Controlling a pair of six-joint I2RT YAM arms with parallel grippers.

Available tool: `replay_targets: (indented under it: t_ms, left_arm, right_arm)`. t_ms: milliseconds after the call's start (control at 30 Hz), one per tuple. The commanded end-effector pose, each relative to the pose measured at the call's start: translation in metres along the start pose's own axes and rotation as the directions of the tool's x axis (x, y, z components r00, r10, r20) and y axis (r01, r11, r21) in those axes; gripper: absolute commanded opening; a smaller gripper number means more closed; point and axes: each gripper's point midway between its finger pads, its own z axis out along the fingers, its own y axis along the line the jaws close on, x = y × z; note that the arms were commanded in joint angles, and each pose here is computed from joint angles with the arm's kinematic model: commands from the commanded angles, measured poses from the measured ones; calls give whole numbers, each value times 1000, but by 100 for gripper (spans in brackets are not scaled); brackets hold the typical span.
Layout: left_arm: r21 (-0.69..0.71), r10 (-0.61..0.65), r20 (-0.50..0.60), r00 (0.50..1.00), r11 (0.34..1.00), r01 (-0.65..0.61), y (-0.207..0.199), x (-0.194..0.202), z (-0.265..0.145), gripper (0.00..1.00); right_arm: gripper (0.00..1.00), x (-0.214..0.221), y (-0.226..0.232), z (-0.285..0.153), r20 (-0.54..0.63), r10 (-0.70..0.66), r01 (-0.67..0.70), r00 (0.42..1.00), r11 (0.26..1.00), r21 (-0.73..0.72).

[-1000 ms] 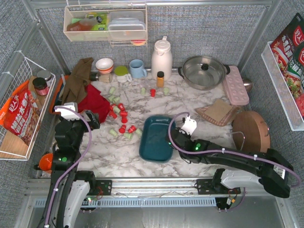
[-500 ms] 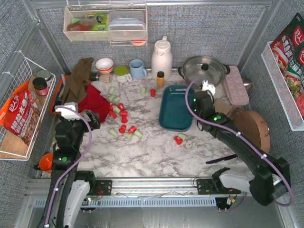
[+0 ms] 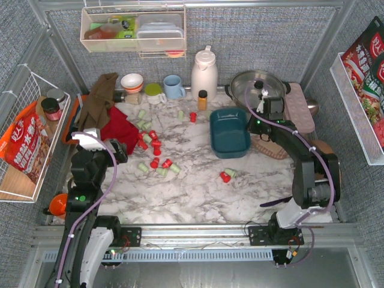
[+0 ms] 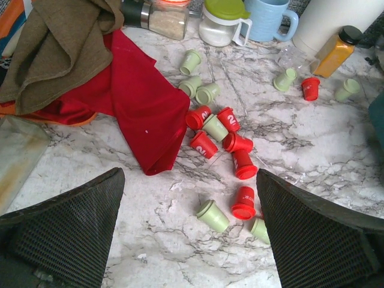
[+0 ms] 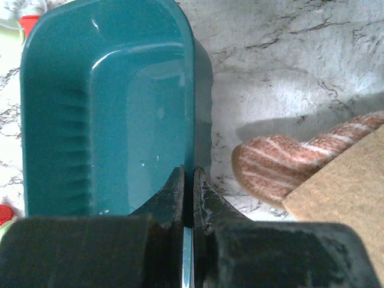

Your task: Mix the coffee capsules in the storage basket

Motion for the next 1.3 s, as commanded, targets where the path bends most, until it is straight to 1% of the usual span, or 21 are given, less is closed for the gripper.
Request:
replay_targets:
  t_ms: [0, 233, 333, 433, 567, 767, 1000, 1033, 1100, 1267]
  left_arm:
    - [11, 6, 34, 999, 1000, -6, -2, -8, 2, 99]
    - [8, 8, 21, 1000, 1000, -8, -2, -6, 5, 99]
    - [4, 10, 16, 1000, 1000, -10, -1, -5, 5, 99]
    - [1, 10, 13, 1000, 1000, -10, 0, -4, 6, 99]
    - [-5, 11, 9, 1000, 1000, -11, 1, -3, 7, 99]
    - [-13, 16, 0, 1000, 1000, -16, 3, -2, 9, 99]
    - [-17, 16, 1, 1000, 1000, -16, 3, -2, 9, 99]
    - [-16, 16, 1, 1000, 1000, -16, 3, -2, 8, 99]
    - [-17, 15, 3, 1000, 1000, -15, 3, -2, 8, 99]
    - [-16, 13, 6, 1000, 1000, -13, 3, -3, 7, 99]
  right_arm:
    - [0, -14, 1, 14, 38, 9, -6, 999, 996, -90]
    - [0, -19, -19, 38, 40, 76, -71, 996, 991, -117]
    - [0, -12, -20, 50, 15, 80, -77, 997, 988, -131]
    - [0, -7, -23, 58, 15, 91, -88, 996, 987, -131]
    - [0, -9, -20, 59, 18, 91, -87, 996, 983, -159]
    - [0, 0, -23, 51, 14, 94, -91, 996, 986, -142]
    - [3, 12, -23, 44, -1, 106, -105, 994, 987, -120]
    - [4, 13, -24, 43, -3, 109, -108, 994, 988, -109]
    - [11, 14, -28, 43, -7, 120, -120, 993, 988, -94]
    - [38, 17, -30, 43, -26, 130, -131, 991, 987, -90]
